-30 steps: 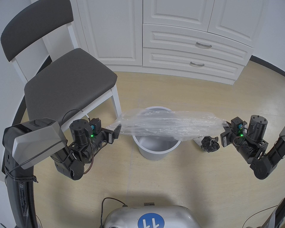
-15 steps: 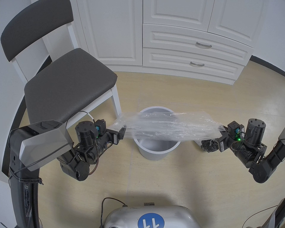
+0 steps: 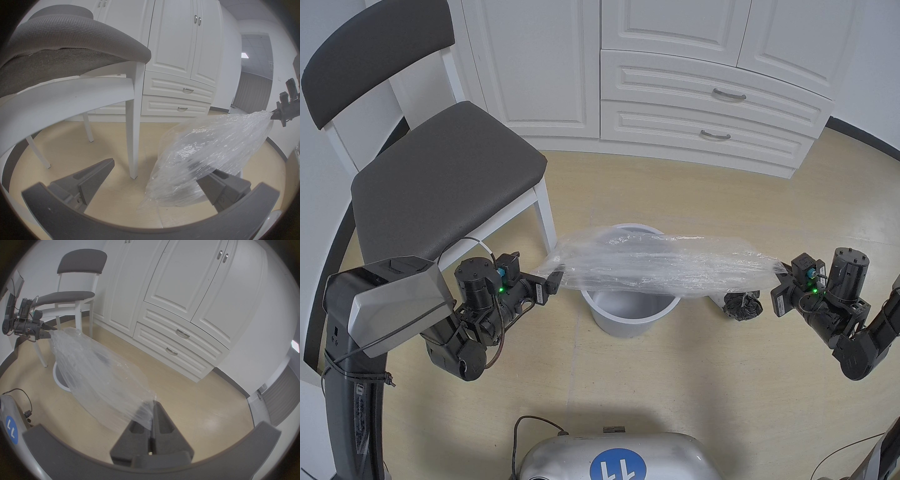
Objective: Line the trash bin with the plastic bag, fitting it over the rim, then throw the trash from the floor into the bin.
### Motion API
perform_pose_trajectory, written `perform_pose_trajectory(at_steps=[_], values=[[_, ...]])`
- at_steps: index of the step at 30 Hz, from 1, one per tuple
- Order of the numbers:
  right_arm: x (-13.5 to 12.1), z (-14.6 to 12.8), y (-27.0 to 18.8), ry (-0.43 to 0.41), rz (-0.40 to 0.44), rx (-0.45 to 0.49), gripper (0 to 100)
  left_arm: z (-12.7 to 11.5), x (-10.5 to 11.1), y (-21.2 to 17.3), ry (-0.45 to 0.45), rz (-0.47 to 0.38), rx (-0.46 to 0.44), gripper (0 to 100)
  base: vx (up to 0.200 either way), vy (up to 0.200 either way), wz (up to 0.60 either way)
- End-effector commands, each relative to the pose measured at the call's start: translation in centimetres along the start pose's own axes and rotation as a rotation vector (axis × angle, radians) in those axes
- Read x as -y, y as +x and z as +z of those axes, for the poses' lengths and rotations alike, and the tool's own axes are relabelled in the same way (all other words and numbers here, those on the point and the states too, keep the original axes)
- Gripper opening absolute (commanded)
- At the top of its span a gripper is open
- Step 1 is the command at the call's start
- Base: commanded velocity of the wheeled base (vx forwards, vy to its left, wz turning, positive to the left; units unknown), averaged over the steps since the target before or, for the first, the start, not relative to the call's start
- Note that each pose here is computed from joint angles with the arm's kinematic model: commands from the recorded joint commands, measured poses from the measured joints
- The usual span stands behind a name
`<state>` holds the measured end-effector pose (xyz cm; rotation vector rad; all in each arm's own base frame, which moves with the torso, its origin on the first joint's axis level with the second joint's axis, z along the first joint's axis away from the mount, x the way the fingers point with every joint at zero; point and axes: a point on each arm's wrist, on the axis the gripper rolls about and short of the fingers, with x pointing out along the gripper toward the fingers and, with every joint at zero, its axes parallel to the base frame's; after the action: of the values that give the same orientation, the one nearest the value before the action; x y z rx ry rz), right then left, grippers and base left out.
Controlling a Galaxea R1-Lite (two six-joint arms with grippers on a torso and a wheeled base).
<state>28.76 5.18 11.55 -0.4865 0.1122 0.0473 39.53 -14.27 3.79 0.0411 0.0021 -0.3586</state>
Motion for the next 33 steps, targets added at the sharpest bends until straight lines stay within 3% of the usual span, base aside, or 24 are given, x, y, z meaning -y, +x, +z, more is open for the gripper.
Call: perform_pose_trajectory(at_steps=[1, 8, 9, 20, 24, 29, 33], values=[[-0.3, -0.1, -0.1, -0.004, 0.014, -0.003, 0, -0.5, 0.2, 0.0, 0.000, -0.009, -0.010, 100, 0.000, 0.000, 0.00], [-0.9, -0.1, -0.4, -0.008, 0.034, -0.003, 0, -0.8, 0.8, 0.2, -0.052, -0.065, 0.003, 100, 0.000, 0.000, 0.00], [-1.0, 0.0, -0.4, -0.008, 0.036, -0.002, 0, -1.0, 0.8, 0.4, -0.071, -0.076, 0.016, 0, 0.000, 0.000, 0.00], [-0.9, 0.1, -0.2, -0.012, 0.029, 0.000, 0, -0.8, 0.7, 0.5, -0.083, -0.074, 0.040, 0, 0.000, 0.000, 0.00], [-1.1, 0.7, 0.3, 0.002, 0.025, 0.025, 0, 1.0, 1.7, -0.3, -0.085, -0.099, 0.086, 0, 0.000, 0.000, 0.00], [-3.3, 1.5, 1.1, 0.080, 0.039, 0.031, 0, 4.1, 3.3, -2.4, -0.094, -0.139, 0.114, 0, 0.000, 0.000, 0.00], [-3.9, 0.9, 0.9, 0.072, 0.052, 0.002, 0, 5.8, 5.2, -4.5, -0.099, -0.188, 0.074, 0, 0.000, 0.000, 0.00]])
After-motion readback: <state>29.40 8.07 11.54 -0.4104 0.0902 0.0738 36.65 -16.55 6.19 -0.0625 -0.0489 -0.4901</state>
